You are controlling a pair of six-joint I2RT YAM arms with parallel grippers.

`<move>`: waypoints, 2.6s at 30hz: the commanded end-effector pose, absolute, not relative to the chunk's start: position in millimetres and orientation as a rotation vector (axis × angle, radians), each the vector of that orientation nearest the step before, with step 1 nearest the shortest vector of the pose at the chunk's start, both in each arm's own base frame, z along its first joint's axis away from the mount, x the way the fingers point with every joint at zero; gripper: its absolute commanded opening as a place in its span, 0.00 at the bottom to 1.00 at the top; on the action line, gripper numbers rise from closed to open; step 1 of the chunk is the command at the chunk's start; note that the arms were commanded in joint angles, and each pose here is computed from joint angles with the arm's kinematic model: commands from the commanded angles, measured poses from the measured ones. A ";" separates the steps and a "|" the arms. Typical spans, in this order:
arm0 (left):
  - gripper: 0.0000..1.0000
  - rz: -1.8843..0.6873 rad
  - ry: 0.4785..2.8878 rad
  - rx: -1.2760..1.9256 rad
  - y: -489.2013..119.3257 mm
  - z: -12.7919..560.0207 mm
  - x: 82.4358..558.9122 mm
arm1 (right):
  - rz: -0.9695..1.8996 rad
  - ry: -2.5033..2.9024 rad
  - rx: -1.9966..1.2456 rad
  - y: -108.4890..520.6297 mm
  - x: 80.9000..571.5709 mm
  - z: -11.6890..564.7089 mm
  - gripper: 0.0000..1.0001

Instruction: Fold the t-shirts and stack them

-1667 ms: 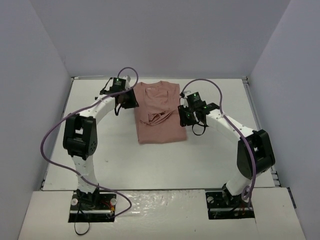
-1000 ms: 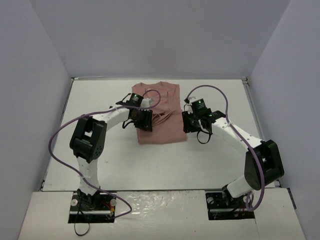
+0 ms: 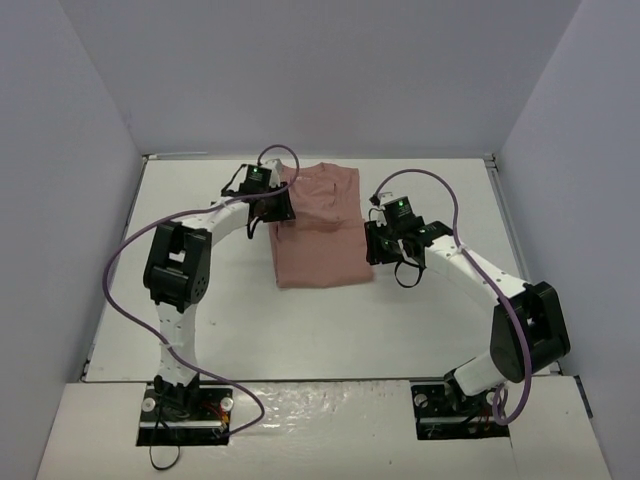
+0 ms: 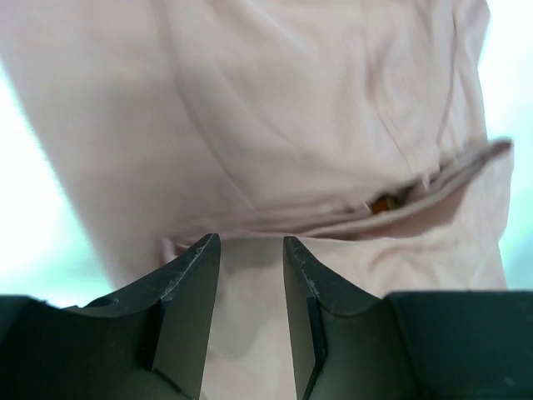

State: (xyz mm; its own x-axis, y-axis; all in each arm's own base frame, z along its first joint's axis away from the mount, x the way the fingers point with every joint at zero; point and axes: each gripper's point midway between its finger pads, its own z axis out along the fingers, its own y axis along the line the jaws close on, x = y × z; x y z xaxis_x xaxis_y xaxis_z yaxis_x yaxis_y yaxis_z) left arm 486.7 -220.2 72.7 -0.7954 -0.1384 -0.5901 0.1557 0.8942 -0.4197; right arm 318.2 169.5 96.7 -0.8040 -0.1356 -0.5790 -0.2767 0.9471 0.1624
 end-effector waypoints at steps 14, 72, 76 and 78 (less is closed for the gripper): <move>0.33 -0.419 2.378 -0.136 -200.7 124.2 399.5 | 0.218 2.503 -0.199 216.9 367.6 76.7 0.37; 0.02 -0.218 2.832 -0.321 -159.6 9.4 236.4 | 0.152 2.796 -0.043 208.9 220.8 -17.8 0.28; 0.00 -0.213 2.836 -0.263 -150.0 27.7 221.6 | 0.122 2.789 -0.102 202.2 212.7 -6.8 0.00; 0.00 -0.214 2.844 -0.241 -145.2 35.9 211.8 | 0.108 2.794 -0.133 197.7 205.2 0.1 0.00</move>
State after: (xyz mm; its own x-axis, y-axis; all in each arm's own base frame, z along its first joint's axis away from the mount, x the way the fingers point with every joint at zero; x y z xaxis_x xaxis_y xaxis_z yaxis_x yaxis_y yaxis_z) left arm 247.8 -164.6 25.9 -0.9165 -0.2544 -0.3088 -0.1842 0.9535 -0.2388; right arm 246.3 228.0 8.0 -0.8956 0.0032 -0.4448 -0.0783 0.9832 0.1648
